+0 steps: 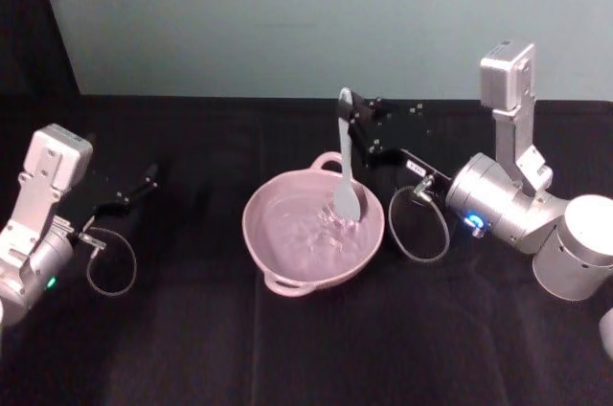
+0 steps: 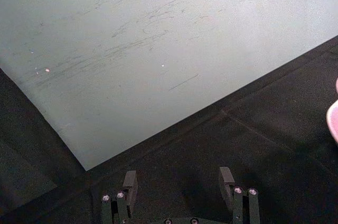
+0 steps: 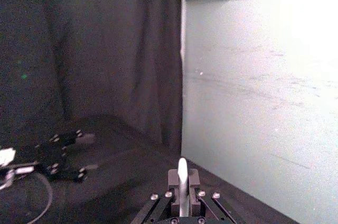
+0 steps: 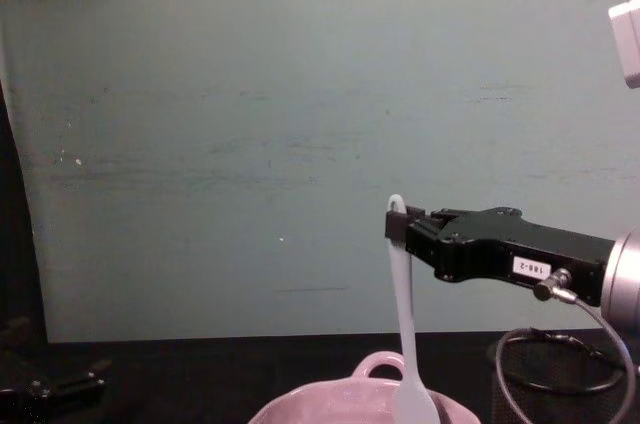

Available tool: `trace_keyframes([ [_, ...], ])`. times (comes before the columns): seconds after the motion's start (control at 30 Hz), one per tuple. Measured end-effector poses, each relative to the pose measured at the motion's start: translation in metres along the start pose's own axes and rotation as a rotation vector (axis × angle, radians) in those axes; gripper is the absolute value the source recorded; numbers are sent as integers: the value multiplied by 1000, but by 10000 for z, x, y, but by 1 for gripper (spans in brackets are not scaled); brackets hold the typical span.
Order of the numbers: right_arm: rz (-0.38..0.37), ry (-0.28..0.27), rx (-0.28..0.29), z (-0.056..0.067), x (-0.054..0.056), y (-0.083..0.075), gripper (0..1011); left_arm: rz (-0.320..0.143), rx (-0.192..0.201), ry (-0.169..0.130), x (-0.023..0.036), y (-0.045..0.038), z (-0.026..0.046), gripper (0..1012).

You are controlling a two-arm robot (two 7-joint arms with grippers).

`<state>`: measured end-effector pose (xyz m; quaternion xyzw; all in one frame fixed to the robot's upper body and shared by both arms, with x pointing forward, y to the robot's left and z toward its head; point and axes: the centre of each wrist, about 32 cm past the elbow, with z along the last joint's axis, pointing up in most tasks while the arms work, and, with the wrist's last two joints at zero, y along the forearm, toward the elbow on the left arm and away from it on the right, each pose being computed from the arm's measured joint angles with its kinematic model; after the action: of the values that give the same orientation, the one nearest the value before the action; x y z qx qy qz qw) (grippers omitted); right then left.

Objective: Use the one hand to pick up the spoon and stir the clear water in the bowl.

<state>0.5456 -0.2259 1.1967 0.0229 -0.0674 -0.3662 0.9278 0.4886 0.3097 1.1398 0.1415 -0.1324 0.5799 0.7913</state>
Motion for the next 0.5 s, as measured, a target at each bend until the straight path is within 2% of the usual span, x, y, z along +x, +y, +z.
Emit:
trace_keyframes([
  [0.23,56,-17,-55,99,-182,-46,108,0,0,0,0,0,0,1011],
  [0.5,148,-12,-52,140,-398,50,108,0,0,0,0,0,0,1011],
])
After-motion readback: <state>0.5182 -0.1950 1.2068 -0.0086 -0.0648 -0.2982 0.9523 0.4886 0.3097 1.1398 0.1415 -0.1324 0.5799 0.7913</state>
